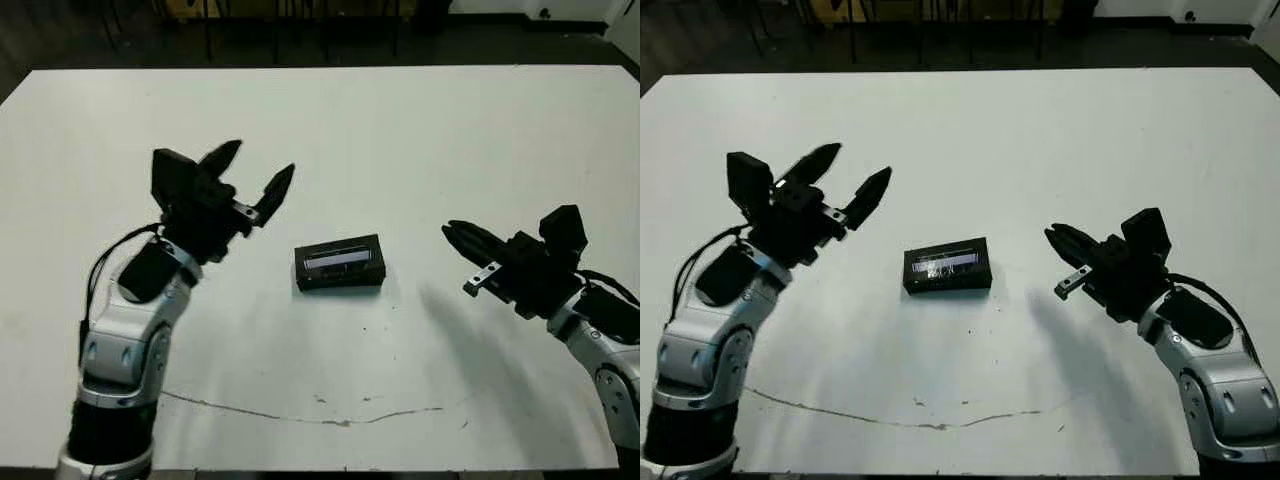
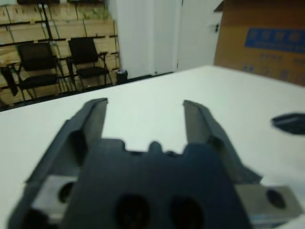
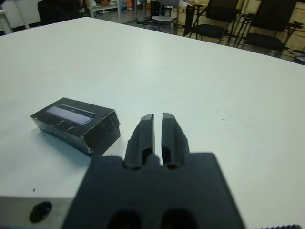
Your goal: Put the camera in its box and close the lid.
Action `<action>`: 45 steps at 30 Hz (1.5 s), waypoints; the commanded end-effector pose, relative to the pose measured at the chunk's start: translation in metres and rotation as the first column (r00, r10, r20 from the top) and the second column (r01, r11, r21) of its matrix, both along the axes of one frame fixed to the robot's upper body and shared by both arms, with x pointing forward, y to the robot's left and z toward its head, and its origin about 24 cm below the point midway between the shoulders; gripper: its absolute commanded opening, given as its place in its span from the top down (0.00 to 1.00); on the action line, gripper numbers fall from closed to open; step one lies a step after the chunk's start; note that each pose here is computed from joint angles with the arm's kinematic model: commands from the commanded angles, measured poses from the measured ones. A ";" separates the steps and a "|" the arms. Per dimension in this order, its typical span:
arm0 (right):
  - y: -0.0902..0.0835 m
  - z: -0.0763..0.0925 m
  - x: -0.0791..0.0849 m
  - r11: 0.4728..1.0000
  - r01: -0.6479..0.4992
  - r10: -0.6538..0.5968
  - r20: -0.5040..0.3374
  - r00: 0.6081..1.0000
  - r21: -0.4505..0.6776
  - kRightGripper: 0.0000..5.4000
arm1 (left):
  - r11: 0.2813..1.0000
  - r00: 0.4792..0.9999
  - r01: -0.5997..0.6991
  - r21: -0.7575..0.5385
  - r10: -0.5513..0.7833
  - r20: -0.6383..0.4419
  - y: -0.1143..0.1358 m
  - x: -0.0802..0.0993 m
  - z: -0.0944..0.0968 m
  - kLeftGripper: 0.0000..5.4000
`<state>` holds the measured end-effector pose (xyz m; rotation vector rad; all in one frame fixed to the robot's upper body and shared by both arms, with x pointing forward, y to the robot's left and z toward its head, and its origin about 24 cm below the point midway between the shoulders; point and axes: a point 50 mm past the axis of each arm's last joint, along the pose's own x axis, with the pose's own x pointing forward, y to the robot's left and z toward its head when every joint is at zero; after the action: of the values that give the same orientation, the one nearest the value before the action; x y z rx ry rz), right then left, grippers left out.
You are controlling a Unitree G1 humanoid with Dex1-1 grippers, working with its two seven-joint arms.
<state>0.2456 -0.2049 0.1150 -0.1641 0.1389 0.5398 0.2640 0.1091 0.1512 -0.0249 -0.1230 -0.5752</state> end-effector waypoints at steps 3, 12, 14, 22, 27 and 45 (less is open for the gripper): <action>-0.003 -0.001 -0.001 0.999 0.044 -0.044 -0.017 0.999 0.001 1.00 | 0.998 0.993 0.068 -0.003 -0.068 -0.096 -0.030 0.001 -0.003 0.60; -0.007 0.000 -0.001 0.996 0.086 -0.085 -0.016 0.996 0.027 1.00 | 0.994 0.910 0.076 0.083 -0.035 -0.412 -0.066 0.002 -0.048 0.92; -0.007 0.001 -0.001 0.995 0.099 -0.098 -0.017 0.995 0.020 1.00 | 0.991 0.892 0.076 0.112 -0.017 -0.452 -0.067 0.001 -0.061 0.99; -0.008 0.001 -0.002 0.993 0.115 -0.115 -0.016 0.993 0.005 1.00 | 0.979 0.824 0.111 0.169 0.005 -0.567 -0.069 -0.012 -0.108 1.00; -0.007 0.000 -0.001 0.994 0.105 -0.104 -0.020 0.994 0.014 1.00 | 0.976 0.783 0.120 0.184 0.021 -0.621 -0.073 -0.025 -0.124 1.00; -0.006 -0.002 -0.003 0.995 0.094 -0.094 -0.025 0.995 0.016 1.00 | 0.972 0.773 0.164 0.166 -0.022 -0.634 -0.107 -0.024 -0.131 1.00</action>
<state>0.2441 -0.2091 0.1179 -0.1423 0.1338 0.4554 0.2599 0.0121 0.0615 -0.0114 0.3896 -0.6347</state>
